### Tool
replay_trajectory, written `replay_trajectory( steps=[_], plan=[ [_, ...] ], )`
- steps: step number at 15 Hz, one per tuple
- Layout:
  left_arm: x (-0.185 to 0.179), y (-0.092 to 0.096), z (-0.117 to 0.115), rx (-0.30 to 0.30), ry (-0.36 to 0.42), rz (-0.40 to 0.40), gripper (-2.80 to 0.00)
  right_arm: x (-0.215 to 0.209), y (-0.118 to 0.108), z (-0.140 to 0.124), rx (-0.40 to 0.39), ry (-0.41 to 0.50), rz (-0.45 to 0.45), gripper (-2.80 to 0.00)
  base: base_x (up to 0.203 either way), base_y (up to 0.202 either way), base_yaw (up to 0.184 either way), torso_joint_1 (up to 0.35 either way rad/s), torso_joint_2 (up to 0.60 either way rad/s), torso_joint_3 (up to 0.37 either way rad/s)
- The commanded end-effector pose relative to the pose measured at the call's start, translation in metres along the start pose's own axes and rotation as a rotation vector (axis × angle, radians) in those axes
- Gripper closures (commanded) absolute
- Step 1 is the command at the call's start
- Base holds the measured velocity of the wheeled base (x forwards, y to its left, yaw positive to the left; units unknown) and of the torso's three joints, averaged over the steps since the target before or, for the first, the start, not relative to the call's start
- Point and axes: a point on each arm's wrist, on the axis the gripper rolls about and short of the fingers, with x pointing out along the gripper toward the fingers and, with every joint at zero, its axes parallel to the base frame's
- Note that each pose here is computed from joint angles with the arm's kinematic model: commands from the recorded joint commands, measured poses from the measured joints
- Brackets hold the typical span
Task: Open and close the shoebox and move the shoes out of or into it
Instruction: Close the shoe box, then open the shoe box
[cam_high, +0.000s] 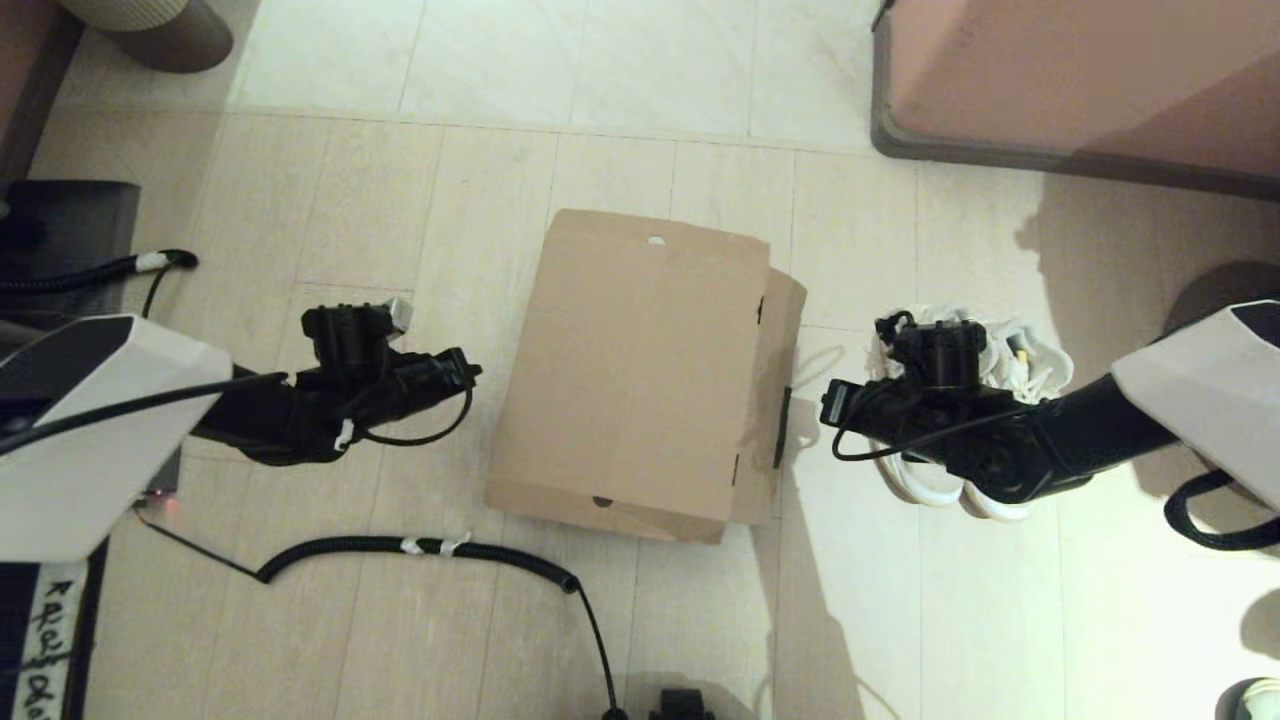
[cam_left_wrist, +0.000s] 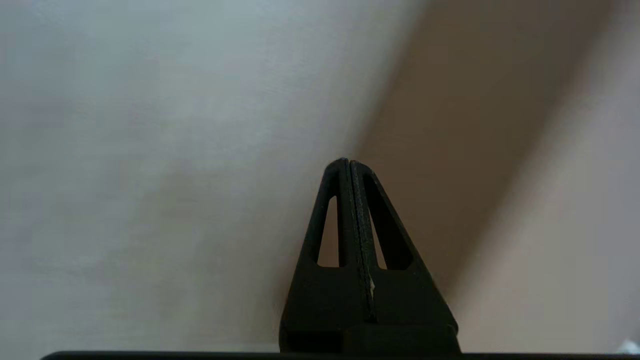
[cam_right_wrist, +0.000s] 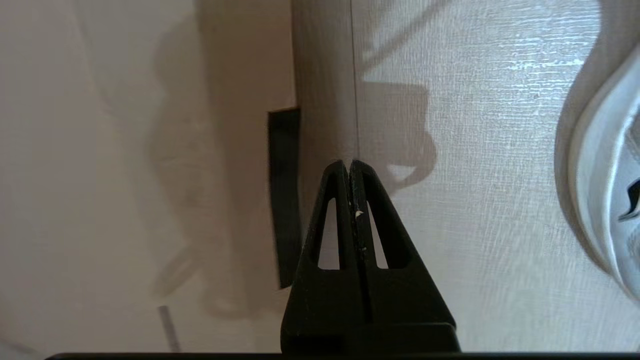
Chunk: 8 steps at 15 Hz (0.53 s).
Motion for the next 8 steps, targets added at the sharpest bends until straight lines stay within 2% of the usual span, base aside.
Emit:
replay_trajectory(
  steps=[1, 4, 8],
  plan=[
    [0.013, 0.015, -0.026, -0.021, 0.059, 0.026, 0.0, 0.011, -0.001, -0.016, -0.02, 0.022, -0.006, 0.0, 0.0, 0.0, 0.0, 0.0, 0.0, 0.0],
    [0.017, 0.005, -0.047, -0.024, 0.123, 0.013, 0.0, 0.019, 0.0, -0.027, -0.028, 0.023, -0.021, 0.0, 0.0, 0.0, 0.0, 0.0, 0.0, 0.0],
    [0.024, -0.015, -0.062, -0.015, 0.157, -0.025, 0.0, 0.019, -0.001, -0.028, -0.023, 0.017, -0.022, 0.0, 0.0, 0.0, 0.0, 0.0, 0.0, 0.0]
  ],
)
